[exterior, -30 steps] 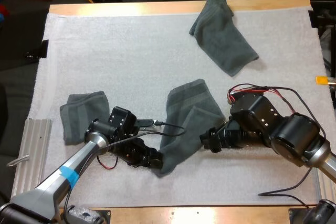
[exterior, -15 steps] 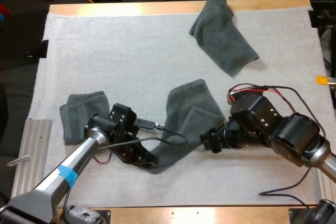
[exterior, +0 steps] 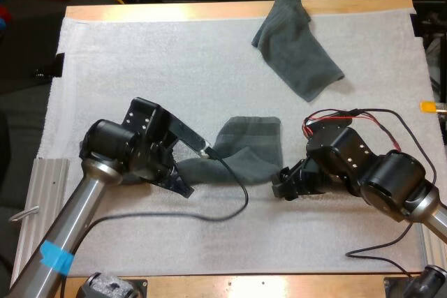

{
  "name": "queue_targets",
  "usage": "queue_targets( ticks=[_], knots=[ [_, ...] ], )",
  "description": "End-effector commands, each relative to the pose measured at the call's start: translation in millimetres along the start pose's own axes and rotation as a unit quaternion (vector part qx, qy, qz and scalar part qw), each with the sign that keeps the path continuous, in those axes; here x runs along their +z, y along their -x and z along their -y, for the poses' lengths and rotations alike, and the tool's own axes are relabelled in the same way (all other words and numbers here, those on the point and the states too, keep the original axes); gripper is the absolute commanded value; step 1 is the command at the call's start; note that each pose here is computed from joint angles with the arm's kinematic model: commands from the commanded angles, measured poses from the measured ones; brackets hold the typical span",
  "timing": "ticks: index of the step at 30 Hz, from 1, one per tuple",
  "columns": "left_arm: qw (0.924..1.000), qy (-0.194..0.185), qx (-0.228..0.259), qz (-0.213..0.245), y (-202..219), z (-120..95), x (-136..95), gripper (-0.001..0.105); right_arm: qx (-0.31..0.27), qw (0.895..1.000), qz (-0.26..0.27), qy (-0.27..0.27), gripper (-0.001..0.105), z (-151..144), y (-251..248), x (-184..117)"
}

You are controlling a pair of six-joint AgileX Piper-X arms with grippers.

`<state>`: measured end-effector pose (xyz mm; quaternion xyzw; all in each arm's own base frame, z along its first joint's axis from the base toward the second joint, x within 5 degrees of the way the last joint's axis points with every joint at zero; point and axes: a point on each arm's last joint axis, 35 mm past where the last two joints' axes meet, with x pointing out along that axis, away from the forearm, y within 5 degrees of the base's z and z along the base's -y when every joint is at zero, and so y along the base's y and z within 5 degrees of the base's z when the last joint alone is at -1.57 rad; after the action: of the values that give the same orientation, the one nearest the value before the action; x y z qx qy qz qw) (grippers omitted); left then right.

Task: Pick towel from pile, fold and stack

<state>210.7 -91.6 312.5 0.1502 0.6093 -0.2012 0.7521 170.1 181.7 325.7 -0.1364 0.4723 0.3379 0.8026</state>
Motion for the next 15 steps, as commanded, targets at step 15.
queue_targets(
  ticks=[15],
  knots=[
    [0.954, -0.262, 0.094, 0.111, 73.6, 64.5, -14.7, 0.008, -0.038, 0.999, 0.005, 0.012, 0.074, 3.5, 4.3, -0.8]
  ],
)
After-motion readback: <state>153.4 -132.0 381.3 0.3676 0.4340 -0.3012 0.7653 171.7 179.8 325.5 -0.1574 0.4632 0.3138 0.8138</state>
